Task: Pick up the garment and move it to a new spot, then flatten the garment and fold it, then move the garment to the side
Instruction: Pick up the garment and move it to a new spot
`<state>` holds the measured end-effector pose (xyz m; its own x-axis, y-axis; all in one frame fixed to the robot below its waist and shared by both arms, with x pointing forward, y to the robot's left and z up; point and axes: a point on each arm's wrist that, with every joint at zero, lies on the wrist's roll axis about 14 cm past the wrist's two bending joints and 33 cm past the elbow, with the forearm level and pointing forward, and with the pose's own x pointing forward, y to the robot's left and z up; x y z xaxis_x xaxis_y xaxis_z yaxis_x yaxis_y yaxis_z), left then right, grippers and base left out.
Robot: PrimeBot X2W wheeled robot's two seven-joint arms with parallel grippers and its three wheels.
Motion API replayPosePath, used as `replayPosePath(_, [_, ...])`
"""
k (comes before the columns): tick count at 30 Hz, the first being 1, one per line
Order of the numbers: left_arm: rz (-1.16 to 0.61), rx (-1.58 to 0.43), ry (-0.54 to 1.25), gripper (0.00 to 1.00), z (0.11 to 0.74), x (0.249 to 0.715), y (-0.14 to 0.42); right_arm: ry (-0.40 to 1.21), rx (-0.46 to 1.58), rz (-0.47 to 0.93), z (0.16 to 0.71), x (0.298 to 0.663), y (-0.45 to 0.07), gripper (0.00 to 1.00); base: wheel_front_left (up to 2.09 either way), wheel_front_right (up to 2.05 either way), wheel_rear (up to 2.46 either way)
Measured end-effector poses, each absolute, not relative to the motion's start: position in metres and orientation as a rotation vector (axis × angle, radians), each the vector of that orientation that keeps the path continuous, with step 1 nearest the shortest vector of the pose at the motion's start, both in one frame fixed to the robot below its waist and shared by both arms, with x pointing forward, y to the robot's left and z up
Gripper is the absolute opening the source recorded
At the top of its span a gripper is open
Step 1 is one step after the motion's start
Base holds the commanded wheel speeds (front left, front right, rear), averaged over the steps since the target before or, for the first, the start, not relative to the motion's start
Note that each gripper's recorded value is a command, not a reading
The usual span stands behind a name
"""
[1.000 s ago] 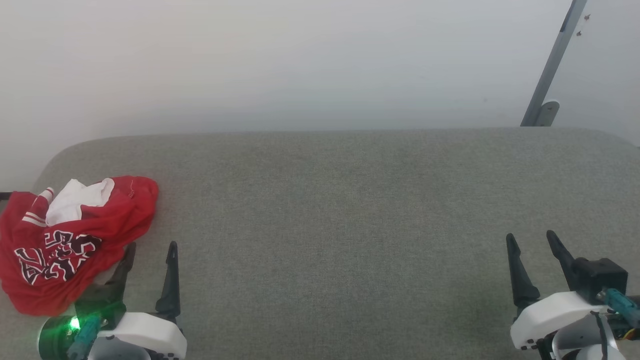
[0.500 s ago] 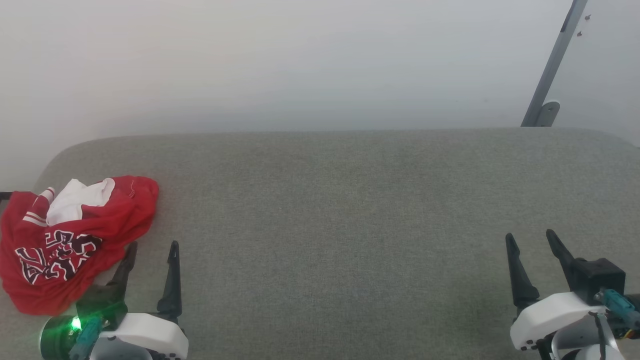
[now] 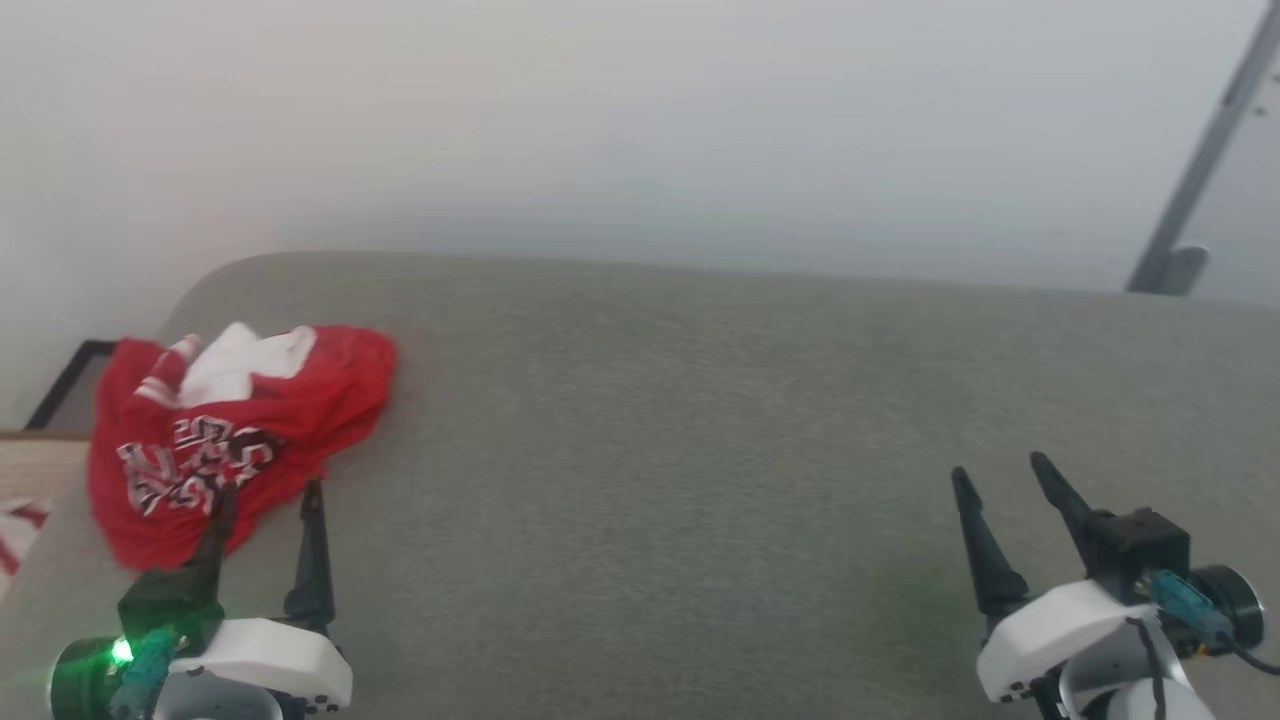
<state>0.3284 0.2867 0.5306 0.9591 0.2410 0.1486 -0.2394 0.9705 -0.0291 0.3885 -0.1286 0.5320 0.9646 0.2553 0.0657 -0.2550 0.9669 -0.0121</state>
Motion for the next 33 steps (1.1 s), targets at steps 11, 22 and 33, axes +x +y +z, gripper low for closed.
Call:
replayPosePath(11, [0.419,-0.021,-0.173,1.00,0.532,0.280,0.329,-0.081,0.000,0.494,0.540,0.395,-0.048,1.00,0.00,0.00,0.00])
replayPosePath(22, [0.501,-0.027,-0.174,1.00,0.533,0.253,0.349,-0.082,0.004,0.590,0.540,0.397,-0.013,1.00,0.00,0.00,0.00])
replayPosePath(33, [0.490,-0.016,-0.168,1.00,0.546,0.284,0.361,-0.063,-0.012,0.530,0.535,0.412,-0.039,1.00,0.00,0.00,0.00])
